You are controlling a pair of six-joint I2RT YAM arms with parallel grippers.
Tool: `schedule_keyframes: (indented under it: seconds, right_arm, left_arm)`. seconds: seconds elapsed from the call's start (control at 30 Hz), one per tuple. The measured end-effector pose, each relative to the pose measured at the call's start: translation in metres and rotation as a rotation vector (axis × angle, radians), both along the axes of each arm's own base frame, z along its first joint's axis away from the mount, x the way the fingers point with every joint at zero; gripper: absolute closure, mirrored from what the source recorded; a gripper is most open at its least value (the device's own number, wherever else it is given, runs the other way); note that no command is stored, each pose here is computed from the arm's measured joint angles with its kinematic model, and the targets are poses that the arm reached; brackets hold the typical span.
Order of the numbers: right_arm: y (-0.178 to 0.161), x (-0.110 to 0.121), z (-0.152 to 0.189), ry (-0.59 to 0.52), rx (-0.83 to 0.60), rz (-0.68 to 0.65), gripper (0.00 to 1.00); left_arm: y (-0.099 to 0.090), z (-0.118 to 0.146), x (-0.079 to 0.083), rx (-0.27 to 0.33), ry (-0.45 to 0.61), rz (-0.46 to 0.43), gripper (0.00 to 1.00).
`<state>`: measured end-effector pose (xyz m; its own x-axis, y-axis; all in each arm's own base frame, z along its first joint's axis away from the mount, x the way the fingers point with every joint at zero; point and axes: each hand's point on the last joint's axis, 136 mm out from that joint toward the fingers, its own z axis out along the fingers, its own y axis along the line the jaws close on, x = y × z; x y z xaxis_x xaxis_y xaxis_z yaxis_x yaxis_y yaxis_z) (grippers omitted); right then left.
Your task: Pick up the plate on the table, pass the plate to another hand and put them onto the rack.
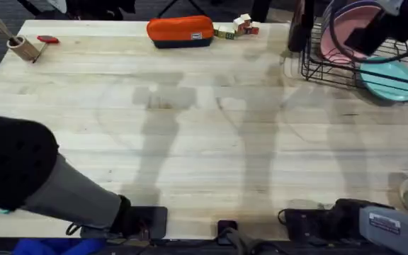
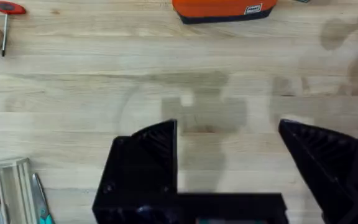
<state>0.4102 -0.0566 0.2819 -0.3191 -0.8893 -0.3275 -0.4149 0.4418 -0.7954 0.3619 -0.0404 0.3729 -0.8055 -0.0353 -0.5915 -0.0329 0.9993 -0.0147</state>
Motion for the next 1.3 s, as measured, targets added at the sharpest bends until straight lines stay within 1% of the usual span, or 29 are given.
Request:
schedule_keyframes:
  seconds: [0.13,0.27,0.5,0.67,0.83,0.97,1.1,1.3]
  right_arm:
    - [0.023,-0.009,0.022,-0.072,0.154,-0.036,0.007]
    - [0.052,-0.020,0.033,-0.092,0.294,-0.041,0.007]
    - [0.103,-0.036,0.028,-0.031,0.495,-0.028,0.007]
    - [0.130,-0.043,0.024,0.012,0.691,-0.087,0.007]
    - [0.146,-0.047,0.023,0.040,0.866,-0.160,0.007]
    - [0.155,-0.051,0.021,0.065,0.933,-0.191,0.007]
    - [0.157,-0.054,0.016,0.090,0.953,-0.213,0.007]
    - [0.157,-0.055,0.015,0.093,0.967,-0.226,0.007]
  left_arm:
    - [0.000,0.000,0.000,0.000,0.000,0.000,0.007]
    - [0.000,-0.001,-0.001,0.001,0.004,0.000,0.007]
    - [0.000,-0.001,-0.002,0.002,0.010,0.000,0.007]
    - [0.000,-0.001,-0.002,0.002,0.011,0.000,0.007]
    - [0.000,-0.002,-0.002,0.002,0.012,0.000,0.007]
    - [0.000,-0.002,-0.002,0.002,0.012,0.000,0.007]
    - [0.000,-0.002,-0.002,0.002,0.012,0.000,0.007]
    - [0.000,-0.002,-0.002,0.002,0.012,0.000,0.007]
